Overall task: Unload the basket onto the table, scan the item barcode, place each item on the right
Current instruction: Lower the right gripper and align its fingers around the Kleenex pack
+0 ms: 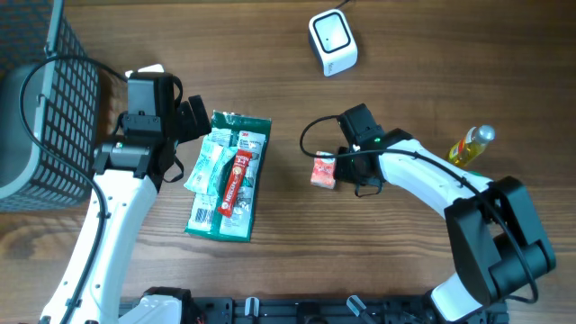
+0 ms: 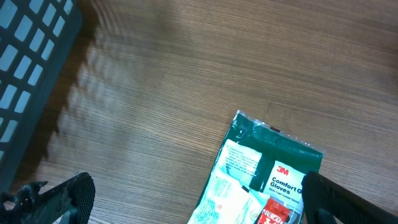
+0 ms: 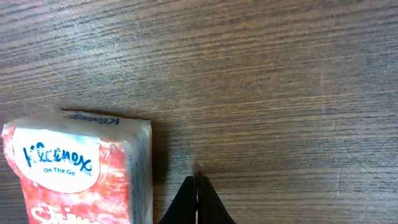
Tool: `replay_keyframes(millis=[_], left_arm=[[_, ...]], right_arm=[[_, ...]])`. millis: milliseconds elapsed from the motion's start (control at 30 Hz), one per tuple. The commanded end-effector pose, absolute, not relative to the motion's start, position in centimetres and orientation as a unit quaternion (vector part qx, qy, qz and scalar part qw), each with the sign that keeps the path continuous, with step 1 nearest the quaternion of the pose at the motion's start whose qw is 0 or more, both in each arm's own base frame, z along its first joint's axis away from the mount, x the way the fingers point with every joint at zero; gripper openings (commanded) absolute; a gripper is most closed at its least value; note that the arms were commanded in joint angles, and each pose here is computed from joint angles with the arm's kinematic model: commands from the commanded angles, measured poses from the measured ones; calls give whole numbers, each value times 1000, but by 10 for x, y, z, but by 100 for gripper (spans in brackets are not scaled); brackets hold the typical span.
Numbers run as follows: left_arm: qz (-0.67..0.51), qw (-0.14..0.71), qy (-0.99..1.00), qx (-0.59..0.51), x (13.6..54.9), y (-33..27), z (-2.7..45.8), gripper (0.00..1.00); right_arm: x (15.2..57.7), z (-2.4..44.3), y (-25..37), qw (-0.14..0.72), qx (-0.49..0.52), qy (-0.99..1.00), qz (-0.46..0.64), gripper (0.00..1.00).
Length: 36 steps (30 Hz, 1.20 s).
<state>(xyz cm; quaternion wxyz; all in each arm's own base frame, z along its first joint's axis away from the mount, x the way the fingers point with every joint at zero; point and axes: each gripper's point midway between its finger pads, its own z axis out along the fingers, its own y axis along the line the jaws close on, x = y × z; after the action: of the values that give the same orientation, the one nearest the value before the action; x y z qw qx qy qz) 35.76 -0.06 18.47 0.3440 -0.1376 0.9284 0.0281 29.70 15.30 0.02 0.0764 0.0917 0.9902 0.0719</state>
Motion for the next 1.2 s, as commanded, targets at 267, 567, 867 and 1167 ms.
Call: replay_keyframes(millis=[267,567,867,1167], left_arm=[[27,352,924,-148,360,2,191,100],[27,352,924,-148,360,2,191,100],[27,352,924,-148,360,2,191,100],[27,352,924,-148,360,2,191,100]], right_arm=[[313,54,181,114,88,976,161,4],[302,19,173,87,93,982,140,4],[301,12,173,80,93,983,137,4],[306,15,180,87,89,980,155,4]])
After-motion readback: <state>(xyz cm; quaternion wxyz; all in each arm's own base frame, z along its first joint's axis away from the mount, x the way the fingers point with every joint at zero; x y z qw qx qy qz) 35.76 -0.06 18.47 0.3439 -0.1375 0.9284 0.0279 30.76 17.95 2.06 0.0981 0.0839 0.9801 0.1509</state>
